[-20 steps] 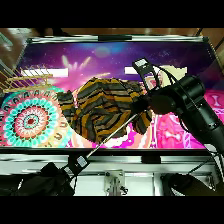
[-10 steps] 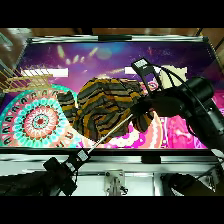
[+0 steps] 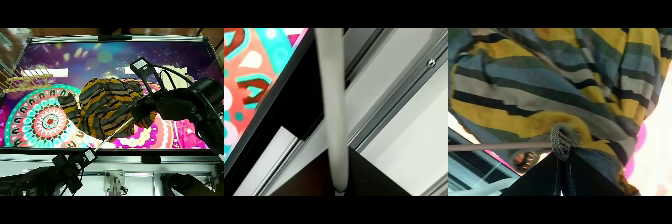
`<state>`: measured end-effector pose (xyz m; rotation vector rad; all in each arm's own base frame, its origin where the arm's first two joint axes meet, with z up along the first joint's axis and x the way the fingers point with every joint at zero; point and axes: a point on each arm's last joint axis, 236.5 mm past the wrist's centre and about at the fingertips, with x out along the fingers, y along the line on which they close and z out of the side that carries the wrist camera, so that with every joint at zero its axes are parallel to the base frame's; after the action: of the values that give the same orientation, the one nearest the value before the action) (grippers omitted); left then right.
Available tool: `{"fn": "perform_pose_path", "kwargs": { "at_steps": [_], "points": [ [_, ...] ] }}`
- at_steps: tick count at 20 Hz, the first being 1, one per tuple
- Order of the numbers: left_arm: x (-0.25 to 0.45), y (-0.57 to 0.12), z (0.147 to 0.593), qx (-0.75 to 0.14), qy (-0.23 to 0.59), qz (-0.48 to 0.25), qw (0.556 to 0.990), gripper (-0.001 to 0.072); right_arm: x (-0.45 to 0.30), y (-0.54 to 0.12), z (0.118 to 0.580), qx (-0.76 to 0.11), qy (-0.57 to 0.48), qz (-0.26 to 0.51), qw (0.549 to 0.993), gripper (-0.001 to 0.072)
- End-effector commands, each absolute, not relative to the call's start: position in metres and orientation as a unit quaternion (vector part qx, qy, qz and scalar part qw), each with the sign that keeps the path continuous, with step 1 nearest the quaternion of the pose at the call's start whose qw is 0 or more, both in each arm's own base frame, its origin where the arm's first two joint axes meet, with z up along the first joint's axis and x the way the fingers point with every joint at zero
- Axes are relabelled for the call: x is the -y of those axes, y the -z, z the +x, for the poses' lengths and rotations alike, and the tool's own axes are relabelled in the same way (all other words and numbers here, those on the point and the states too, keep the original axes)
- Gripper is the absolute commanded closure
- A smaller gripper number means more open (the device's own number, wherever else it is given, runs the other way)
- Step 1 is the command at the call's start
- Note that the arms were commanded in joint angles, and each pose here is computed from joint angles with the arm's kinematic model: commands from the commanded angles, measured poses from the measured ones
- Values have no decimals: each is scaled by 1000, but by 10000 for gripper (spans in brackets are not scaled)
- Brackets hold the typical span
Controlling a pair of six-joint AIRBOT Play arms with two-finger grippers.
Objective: Fold the shirts.
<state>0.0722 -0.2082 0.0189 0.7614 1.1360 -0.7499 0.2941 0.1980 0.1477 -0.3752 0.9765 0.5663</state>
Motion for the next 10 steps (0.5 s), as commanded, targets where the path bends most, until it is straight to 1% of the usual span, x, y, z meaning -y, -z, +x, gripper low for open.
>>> {"fn": "perform_pose_path", "kwargs": {
  "at_steps": [1, 5, 7, 10],
  "points": [
    [235, -20, 83, -493, 361, 309, 729, 656, -207, -149, 282, -459, -304, -187, 814, 637],
    [237, -2, 68, -528, 366, 287, 711, 656, -200, -189, 288, -411, -298, -195, 839, 637],
    [238, -2, 69, -529, 361, 276, 717, 656, -198, -208, 288, -396, -297, -193, 847, 637],
    [241, -5, 69, -530, 357, 261, 723, 656, -190, -214, 284, -402, -289, -200, 845, 637]
  ]
}}
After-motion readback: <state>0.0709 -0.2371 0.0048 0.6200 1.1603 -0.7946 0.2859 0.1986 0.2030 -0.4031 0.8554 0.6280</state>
